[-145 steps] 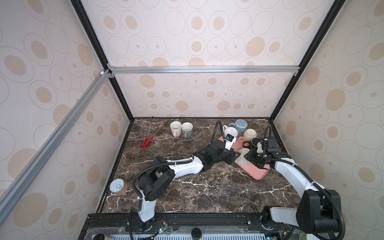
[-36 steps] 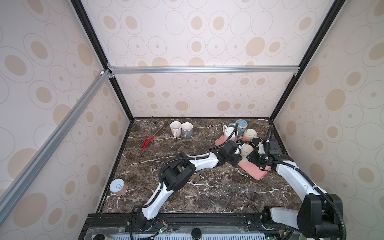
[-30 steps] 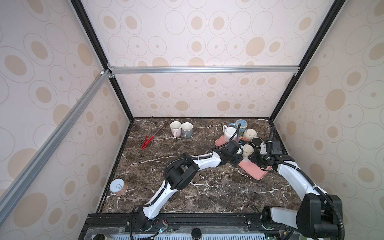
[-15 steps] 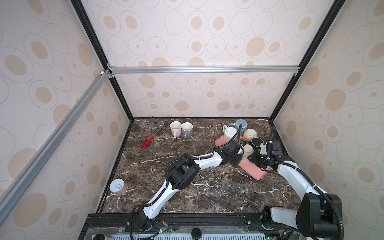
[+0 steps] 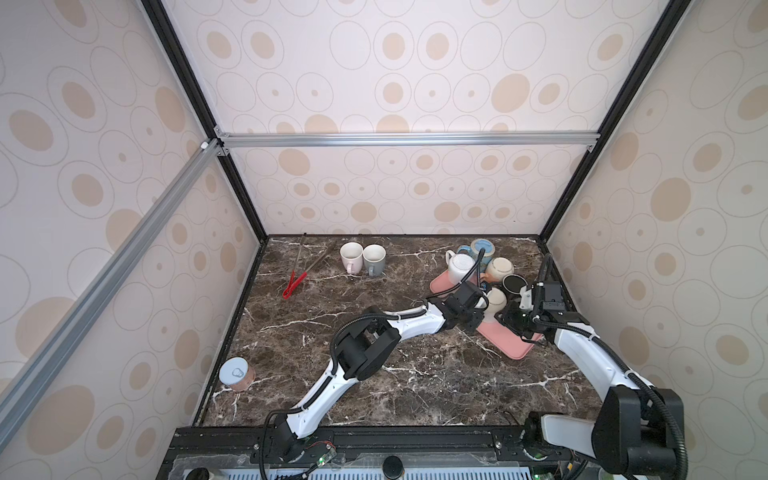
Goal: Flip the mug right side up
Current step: 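Hold the cream speckled mug's handle with the left gripper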
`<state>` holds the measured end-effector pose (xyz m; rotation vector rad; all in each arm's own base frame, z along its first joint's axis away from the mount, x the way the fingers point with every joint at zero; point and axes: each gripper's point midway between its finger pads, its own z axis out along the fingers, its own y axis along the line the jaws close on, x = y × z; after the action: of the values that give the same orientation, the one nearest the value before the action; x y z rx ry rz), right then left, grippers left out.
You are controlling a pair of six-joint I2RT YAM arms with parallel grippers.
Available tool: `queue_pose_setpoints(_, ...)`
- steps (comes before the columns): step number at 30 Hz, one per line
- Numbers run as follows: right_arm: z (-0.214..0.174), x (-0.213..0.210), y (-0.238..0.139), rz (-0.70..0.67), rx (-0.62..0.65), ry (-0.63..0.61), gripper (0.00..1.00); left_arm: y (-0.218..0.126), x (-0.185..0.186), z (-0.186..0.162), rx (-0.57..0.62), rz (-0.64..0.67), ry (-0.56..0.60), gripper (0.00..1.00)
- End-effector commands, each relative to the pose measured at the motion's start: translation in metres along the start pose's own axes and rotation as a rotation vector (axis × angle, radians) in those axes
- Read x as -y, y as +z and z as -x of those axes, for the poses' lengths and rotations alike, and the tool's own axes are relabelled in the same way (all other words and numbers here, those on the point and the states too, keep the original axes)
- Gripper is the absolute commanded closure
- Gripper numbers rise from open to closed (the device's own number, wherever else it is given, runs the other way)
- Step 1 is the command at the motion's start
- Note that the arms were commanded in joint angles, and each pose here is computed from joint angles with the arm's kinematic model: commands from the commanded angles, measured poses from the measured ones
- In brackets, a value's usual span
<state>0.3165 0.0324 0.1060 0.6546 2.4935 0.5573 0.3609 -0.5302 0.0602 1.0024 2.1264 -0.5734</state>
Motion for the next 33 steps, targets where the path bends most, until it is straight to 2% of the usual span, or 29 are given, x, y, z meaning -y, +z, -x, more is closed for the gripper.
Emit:
queue_pose_setpoints(1, -0.004, 0.004, 0.004, -0.01, -0.017, 0.012, 0.67, -0.016, 0.006, 0.027, 0.051, 0.004, 0.025, 0.67)
queue_pose_setpoints(17, -0.004, 0.005, 0.01, -0.008, -0.037, 0.015, 0.67, -0.019, 0.005, 0.031, 0.06, 0.012, 0.028, 0.66)
queue_pose_setpoints(21, -0.005, 0.005, 0.013, -0.005, -0.046, 0.018, 0.67, -0.02, 0.004, 0.031, 0.061, 0.017, 0.026, 0.6)
queue_pose_setpoints(33, -0.005, 0.005, 0.014, -0.005, -0.046, 0.019, 0.67, -0.031, 0.004, 0.039, 0.079, 0.018, 0.03, 0.6)
